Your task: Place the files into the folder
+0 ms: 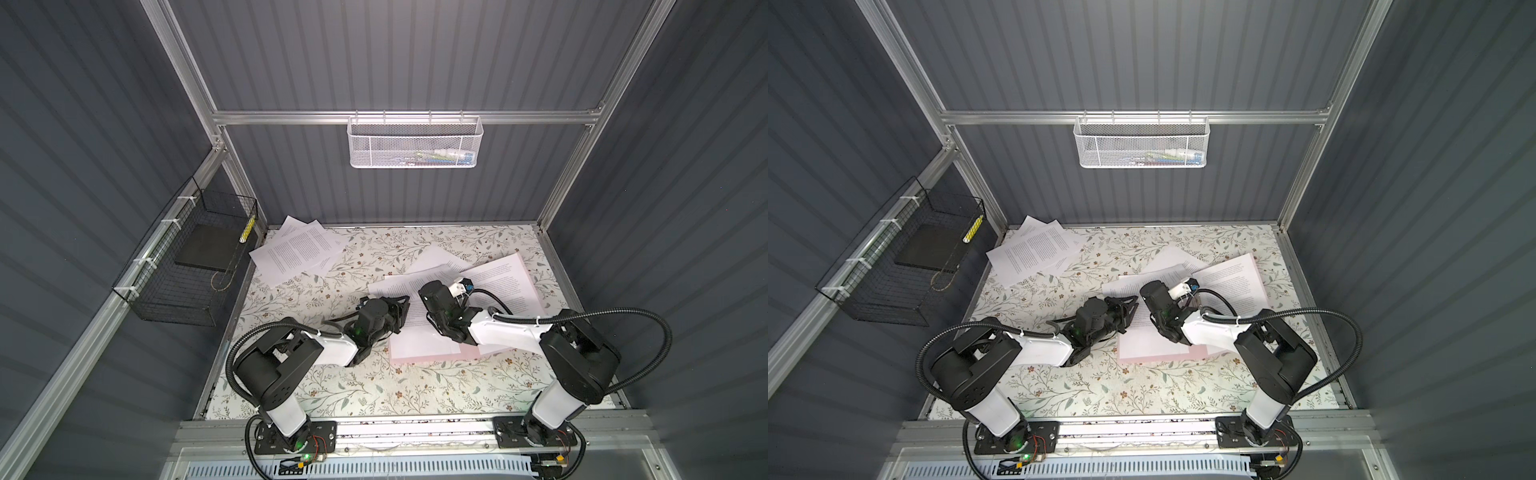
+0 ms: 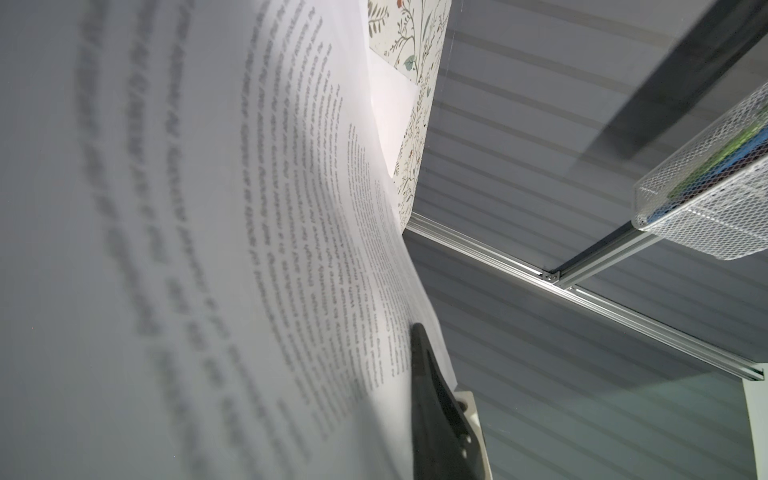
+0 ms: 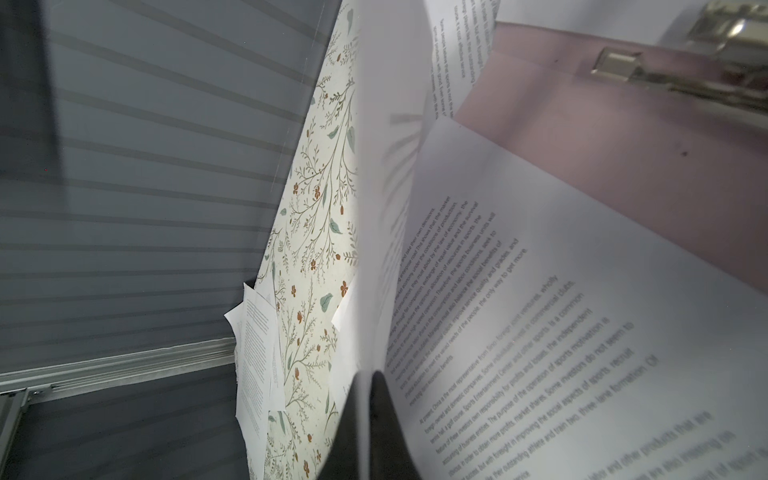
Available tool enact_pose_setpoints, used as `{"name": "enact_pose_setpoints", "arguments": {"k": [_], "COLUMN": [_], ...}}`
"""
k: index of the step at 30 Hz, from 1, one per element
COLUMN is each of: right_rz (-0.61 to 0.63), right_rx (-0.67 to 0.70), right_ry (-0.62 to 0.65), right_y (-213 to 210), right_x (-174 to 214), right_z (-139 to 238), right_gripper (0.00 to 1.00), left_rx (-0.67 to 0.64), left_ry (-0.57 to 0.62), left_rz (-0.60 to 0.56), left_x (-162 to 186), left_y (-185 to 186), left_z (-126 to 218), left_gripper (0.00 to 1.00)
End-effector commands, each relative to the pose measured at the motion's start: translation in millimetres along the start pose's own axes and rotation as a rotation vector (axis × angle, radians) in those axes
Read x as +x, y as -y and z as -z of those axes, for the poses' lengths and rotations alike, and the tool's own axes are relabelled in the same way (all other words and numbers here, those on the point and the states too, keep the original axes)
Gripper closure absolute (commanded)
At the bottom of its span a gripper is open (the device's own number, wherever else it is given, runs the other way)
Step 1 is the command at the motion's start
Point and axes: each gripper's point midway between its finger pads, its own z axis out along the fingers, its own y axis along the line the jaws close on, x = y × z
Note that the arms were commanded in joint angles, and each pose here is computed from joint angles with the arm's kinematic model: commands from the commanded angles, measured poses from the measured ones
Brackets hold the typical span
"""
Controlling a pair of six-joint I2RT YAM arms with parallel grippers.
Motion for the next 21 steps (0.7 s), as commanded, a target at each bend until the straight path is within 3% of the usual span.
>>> {"name": "enact_pose_setpoints", "arguments": {"k": [1, 4, 7, 8, 11, 13, 14, 17, 21], "right_rz": [-0.001, 0.001, 0.043, 0.072, 0.234, 0.365, 0.397, 0.471, 0.671], "right_rx": [0.01, -0.002, -0.066, -0.097, -0.243, -0.397, -0.444, -0.416, -0.389], "right_ry": [0.024, 0.024, 0.012, 0.01, -0.009, -0.02, -0.023, -0.115, -0.16], "right_y": [9.2, 9.4, 0.4, -4.9, -31.1, -53.2, -57.5, -45.9, -38.5], "right_x": [-1.5, -1.7, 0.3, 0.2, 0.6, -1.3, -5.0, -22.8, -48.1], "right_z": [0.3, 0.8, 1.7, 3.4, 14.1, 31.4, 38.6, 45.2, 73.7], "right_gripper": [1.0, 1.0, 1.0, 0.96, 0.53, 0.35, 0.02, 0.01, 0.01], "left_rx": [0.029, 0.019, 0.041, 0.052, 0.079, 0.067, 0.068, 0.047, -0.065], "left_ry": [0.007, 0.005, -0.013, -0.023, -0.059, -0.072, -0.077, -0.097, -0.118], "left_rz": [0.012, 0.012, -0.01, -0.026, -0.109, -0.17, -0.198, -0.328, -0.603], "left_x": [1.3, 1.1, 5.5, 8.1, 18.4, 22.5, 23.5, 26.2, 20.2], "left_y": [7.1, 3.1, 10.9, 15.0, 32.0, 37.5, 41.3, 56.7, 78.2], "left_z": [-7.3, -9.0, -10.7, -11.4, -11.9, -8.8, -6.3, 0.4, 15.3], "left_gripper": [0.81, 0.85, 0.95, 0.99, 1.0, 1.0, 1.0, 1.0, 1.0]}}
